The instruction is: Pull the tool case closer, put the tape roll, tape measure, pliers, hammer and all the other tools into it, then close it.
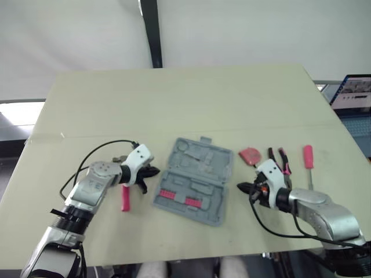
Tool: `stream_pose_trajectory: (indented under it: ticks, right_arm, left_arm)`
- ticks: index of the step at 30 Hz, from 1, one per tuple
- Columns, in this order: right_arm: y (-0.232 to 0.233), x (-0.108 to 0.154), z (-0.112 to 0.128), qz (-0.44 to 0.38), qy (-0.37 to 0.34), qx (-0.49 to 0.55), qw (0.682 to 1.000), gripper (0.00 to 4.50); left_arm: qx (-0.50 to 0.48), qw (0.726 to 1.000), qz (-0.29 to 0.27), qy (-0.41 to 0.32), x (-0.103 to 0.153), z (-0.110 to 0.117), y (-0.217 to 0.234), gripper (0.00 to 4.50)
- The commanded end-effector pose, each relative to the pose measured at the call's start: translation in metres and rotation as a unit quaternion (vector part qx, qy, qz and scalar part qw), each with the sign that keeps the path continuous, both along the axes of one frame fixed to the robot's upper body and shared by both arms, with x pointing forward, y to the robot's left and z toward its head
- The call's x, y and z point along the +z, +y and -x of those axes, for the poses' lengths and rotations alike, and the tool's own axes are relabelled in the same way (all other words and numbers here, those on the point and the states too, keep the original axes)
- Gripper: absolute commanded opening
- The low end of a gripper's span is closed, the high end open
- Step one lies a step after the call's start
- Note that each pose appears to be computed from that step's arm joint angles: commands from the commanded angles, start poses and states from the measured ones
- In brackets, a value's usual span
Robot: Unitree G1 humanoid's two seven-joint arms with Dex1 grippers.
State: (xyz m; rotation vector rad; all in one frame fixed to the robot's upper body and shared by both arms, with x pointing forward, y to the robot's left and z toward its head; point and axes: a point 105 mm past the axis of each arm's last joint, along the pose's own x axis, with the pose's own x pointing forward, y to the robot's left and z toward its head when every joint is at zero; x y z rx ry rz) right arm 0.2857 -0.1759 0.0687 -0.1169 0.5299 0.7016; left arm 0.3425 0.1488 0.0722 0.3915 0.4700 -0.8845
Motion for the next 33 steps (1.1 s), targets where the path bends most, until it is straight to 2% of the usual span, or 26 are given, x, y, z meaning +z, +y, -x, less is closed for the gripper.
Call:
stream_pose_trajectory:
  ticks: [1,10,23,30,33]
  right_arm:
    - [0.008,0.01,-0.003,0.0,-0.021,0.007,1.0,0.02]
    - [0.014,0.009,-0.004,0.001,-0.015,0.011,1.0,0.02]
    - [0.034,-0.001,-0.006,-0.002,0.002,0.037,0.999,0.02]
    - [0.041,-0.003,-0.004,-0.004,0.006,0.047,0.999,0.02]
    - [0.042,-0.005,-0.002,-0.004,0.01,0.054,0.998,0.02]
  left_arm:
    - [-0.012,1.0,-0.007,-0.019,0.003,-0.006,-0.008,0.0]
    - [-0.019,0.999,-0.008,-0.025,0.001,-0.016,-0.018,0.0]
    - [-0.034,0.999,-0.012,-0.025,-0.006,-0.016,-0.028,0.0]
    - [-0.043,0.999,-0.011,-0.017,-0.01,-0.01,-0.032,0.0]
    - [-0.059,0.998,-0.013,0.001,-0.013,0.001,-0.035,0.0]
